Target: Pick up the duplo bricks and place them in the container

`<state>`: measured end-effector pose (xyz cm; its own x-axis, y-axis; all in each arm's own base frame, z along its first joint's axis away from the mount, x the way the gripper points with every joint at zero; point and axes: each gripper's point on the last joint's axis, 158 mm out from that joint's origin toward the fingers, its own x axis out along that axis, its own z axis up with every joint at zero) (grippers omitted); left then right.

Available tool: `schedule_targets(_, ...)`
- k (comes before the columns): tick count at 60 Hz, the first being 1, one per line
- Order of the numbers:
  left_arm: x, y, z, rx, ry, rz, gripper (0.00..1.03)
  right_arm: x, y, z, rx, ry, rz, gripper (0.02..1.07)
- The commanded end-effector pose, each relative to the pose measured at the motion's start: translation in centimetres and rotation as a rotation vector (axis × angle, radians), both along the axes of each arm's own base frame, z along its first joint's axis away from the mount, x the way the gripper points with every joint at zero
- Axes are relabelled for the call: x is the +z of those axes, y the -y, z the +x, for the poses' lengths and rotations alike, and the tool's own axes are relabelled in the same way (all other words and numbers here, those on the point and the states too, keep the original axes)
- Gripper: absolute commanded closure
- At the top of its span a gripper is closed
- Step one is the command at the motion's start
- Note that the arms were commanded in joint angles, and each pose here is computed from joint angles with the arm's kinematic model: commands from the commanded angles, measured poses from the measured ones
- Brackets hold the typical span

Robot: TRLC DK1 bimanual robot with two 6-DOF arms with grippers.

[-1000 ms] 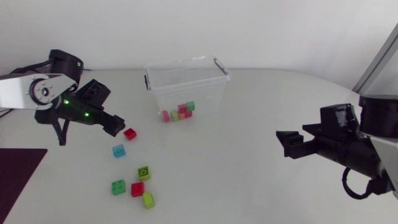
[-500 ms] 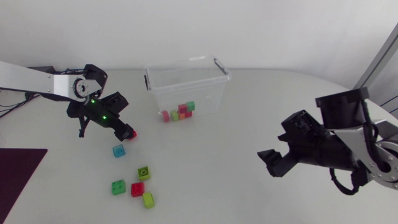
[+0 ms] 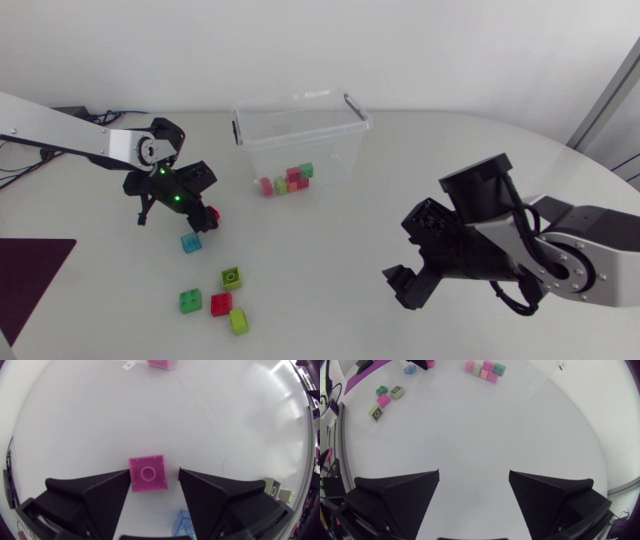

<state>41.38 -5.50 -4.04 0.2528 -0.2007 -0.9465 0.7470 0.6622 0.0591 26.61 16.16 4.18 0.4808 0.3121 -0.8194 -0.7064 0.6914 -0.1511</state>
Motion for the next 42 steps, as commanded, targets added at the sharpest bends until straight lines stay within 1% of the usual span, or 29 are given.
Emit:
schedule_targets(1, -0.4, 0.9, -0.1, -0.064, -0.007, -0.015, 0.68, 0.0, -1.0, 0.0, 0.050, 0.007, -0.021, 0.07)
schedule_targets(3, -0.4, 0.9, -0.3, -0.072, -0.007, -0.018, 0.71, -0.1, -1.3, -0.1, 0.059, 0.005, -0.022, 0.07)
schedule_targets(7, -0.2, 1.2, -0.6, -0.095, -0.002, -0.028, 0.73, -0.5, -2.0, -0.4, 0.083, -0.002, -0.027, 0.07)
schedule_targets(8, -0.1, 1.3, -0.7, -0.098, 0.000, -0.030, 0.76, -0.5, -2.1, -0.4, 0.088, 0.000, -0.027, 0.07)
schedule_targets(9, 0.0, 1.3, -0.7, -0.100, 0.001, -0.030, 0.76, -0.6, -2.3, -0.5, 0.092, -0.002, -0.029, 0.07)
schedule_targets(14, 0.9, 1.3, -0.5, -0.099, 0.021, -0.031, 0.76, -0.8, -3.0, -0.5, 0.108, -0.004, -0.043, 0.07)
schedule_targets(20, 2.8, 1.5, -0.1, -0.087, 0.060, -0.035, 0.77, -1.0, -3.7, -0.7, 0.130, -0.001, -0.063, 0.07)
schedule_targets(23, 5.1, 1.6, 0.5, -0.068, 0.104, -0.043, 0.77, -1.0, -4.0, -0.7, 0.139, 0.001, -0.068, 0.07)
schedule_targets(26, 8.2, 2.1, 1.2, -0.049, 0.163, -0.058, 0.77, -1.0, -4.3, -0.7, 0.147, -0.003, -0.071, 0.07)
schedule_targets(28, 10.7, 2.8, 1.7, -0.045, 0.210, -0.092, 0.77, -0.9, -4.6, -0.8, 0.155, -0.002, -0.071, 0.07)
schedule_targets(30, 12.3, 3.5, 1.7, -0.050, 0.225, -0.131, 0.77, -0.9, -4.8, -0.9, 0.162, -0.003, -0.070, 0.07)
schedule_targets(32, 14.9, 4.6, 1.7, -0.063, 0.242, -0.182, 0.77, -0.8, -5.1, -1.0, 0.170, -0.002, -0.068, 0.07)
schedule_targets(35, 17.9, 5.6, 2.3, -0.058, 0.276, -0.231, 0.77, -0.9, -5.6, -1.1, 0.178, -0.001, -0.064, 0.07)
schedule_targets(42, 22.8, 8.0, 3.2, -0.081, 0.323, -0.322, 0.77, -1.4, -6.9, -1.6, 0.213, -0.013, -0.071, 0.07)
